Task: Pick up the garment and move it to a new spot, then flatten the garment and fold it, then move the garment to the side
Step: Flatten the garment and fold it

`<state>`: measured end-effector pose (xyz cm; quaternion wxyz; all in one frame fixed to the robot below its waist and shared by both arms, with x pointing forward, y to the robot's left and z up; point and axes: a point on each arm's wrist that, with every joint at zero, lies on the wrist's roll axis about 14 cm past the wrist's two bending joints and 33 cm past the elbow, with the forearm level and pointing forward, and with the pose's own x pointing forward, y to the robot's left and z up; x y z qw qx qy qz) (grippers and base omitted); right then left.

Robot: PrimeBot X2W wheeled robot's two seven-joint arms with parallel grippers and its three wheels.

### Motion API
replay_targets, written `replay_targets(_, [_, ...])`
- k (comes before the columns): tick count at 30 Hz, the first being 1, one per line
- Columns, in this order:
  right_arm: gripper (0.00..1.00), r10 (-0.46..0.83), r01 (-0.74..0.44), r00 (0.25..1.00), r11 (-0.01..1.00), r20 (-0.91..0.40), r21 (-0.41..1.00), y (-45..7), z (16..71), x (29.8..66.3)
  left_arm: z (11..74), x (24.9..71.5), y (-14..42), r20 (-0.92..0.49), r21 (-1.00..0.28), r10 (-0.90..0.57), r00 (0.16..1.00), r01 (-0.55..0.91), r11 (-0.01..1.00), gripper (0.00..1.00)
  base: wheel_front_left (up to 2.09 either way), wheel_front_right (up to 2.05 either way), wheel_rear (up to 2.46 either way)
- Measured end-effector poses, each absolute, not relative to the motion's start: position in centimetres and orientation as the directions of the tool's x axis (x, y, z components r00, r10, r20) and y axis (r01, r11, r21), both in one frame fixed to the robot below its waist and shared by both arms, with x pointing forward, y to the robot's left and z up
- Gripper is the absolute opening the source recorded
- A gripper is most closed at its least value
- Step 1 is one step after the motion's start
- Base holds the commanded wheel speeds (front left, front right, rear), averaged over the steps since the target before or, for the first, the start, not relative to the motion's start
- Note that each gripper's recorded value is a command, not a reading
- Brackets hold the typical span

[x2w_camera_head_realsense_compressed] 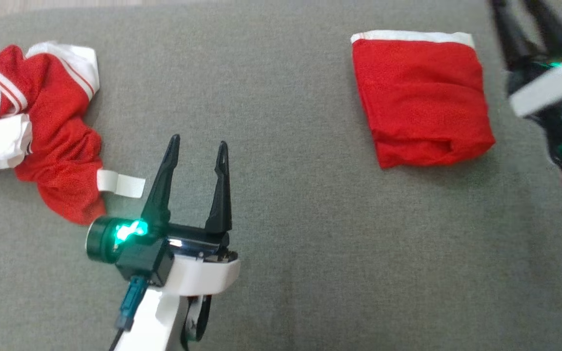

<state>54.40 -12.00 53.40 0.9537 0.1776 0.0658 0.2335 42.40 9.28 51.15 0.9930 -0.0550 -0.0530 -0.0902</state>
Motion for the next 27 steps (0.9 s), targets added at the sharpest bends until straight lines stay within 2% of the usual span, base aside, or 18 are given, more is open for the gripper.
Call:
replay_targets(4, [1.00, 0.343, -0.329, 0.939, 0.888, 0.016, 0.321, -16.7, 53.3, 52.9, 51.8, 41.7, 9.8, 0.128, -0.099, -0.157, 0.979, 0.170, 0.980, 1.00, 0.00, 0.00, 0.00])
replay_targets(8, [1.00, 0.284, -0.275, 0.959, 0.917, 0.013, 0.289, -18.3, 52.1, 49.6, 52.5, 40.4, 11.1, 0.140, -0.098, -0.116, 0.983, 0.131, 0.987, 1.00, 0.00, 0.00, 0.00])
replay_targets(12, [1.00, 0.273, -0.280, 0.960, 0.932, 0.062, 0.232, -17.2, 52.4, 45.5, 52.2, 38.4, 12.5, 0.126, -0.092, -0.073, 0.989, 0.085, 0.992, 1.00, 0.00, 0.00, 0.00])
replay_targets(17, [1.00, 0.262, -0.251, 0.965, 0.943, -0.023, 0.216, -15.3, 48.1, 38.0, 50.6, 35.1, 13.8, 0.074, -0.078, -0.051, 0.996, 0.057, 0.995, 1.00, 0.00, 0.00, 0.00])
replay_targets(20, [1.00, 0.267, -0.252, 0.961, 0.953, -0.072, 0.170, -14.6, 46.2, 34.8, 49.6, 33.6, 14.2, 0.046, -0.076, -0.052, 0.998, 0.056, 0.996, 1.00, 0.00, 0.00, 0.00])
replay_targets(27, [1.00, 0.257, -0.251, 0.966, 0.959, -0.033, 0.134, -13.7, 47.1, 33.3, 48.5, 32.2, 14.8, 0.016, -0.060, -0.041, 0.999, 0.042, 0.997, 1.00, 0.00, 0.00, 0.00])
